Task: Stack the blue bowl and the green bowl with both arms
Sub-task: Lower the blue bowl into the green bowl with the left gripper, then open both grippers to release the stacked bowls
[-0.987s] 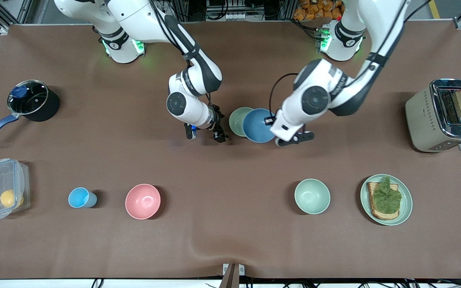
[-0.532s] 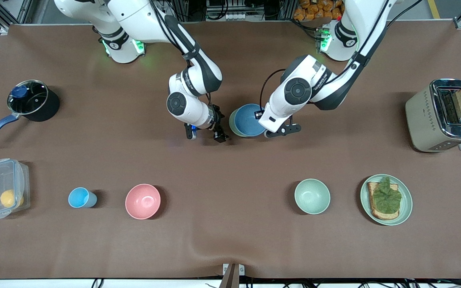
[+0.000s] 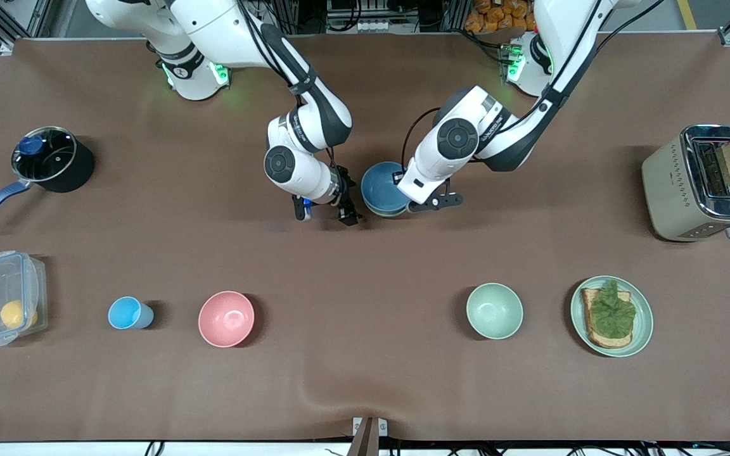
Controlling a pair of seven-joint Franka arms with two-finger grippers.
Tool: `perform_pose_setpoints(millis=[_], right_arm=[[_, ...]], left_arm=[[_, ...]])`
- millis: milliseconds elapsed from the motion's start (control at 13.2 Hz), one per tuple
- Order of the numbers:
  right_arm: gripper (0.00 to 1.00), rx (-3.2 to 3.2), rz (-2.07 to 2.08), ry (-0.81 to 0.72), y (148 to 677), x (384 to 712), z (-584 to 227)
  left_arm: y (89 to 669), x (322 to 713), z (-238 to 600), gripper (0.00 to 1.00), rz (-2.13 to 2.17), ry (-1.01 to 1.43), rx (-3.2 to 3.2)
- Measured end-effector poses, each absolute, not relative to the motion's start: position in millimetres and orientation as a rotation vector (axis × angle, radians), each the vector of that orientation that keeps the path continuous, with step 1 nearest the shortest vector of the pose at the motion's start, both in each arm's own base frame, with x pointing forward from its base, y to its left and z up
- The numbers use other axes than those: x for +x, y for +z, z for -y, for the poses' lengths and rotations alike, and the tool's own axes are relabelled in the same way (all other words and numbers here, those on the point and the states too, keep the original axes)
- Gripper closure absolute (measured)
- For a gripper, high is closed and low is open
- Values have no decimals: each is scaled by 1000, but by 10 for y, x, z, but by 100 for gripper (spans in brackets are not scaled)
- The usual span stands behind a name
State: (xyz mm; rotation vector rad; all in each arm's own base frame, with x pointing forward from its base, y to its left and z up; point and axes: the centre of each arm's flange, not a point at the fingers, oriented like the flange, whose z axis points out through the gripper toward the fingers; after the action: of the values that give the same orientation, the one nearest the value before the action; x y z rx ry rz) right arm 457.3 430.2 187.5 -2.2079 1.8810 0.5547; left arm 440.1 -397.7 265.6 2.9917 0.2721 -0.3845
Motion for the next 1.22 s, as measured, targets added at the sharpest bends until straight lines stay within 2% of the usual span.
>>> perform_pose_setpoints(millis=[835,911,987,1063,1215], right_arm=[[0,-2209,-1880,557,1875,4567,-4309],[0,-2210,-1879,557,1875,4567,-4309],[0,-2210,-1879,558,1875,4566,-4309],[0,-2210,-1879,558,1875,4566,-4310],[0,-2210,-1879,558,1876,4566,-4311]], left_arm=[[2362,4425,3970,95,-308,-413,2967],[2352,4425,3968,89,-315,-416,2967],[2346,4424,3968,88,-320,-418,2967],[2345,4424,3967,83,-332,-419,2967],[2349,4429,3969,64,-350,-416,2964]])
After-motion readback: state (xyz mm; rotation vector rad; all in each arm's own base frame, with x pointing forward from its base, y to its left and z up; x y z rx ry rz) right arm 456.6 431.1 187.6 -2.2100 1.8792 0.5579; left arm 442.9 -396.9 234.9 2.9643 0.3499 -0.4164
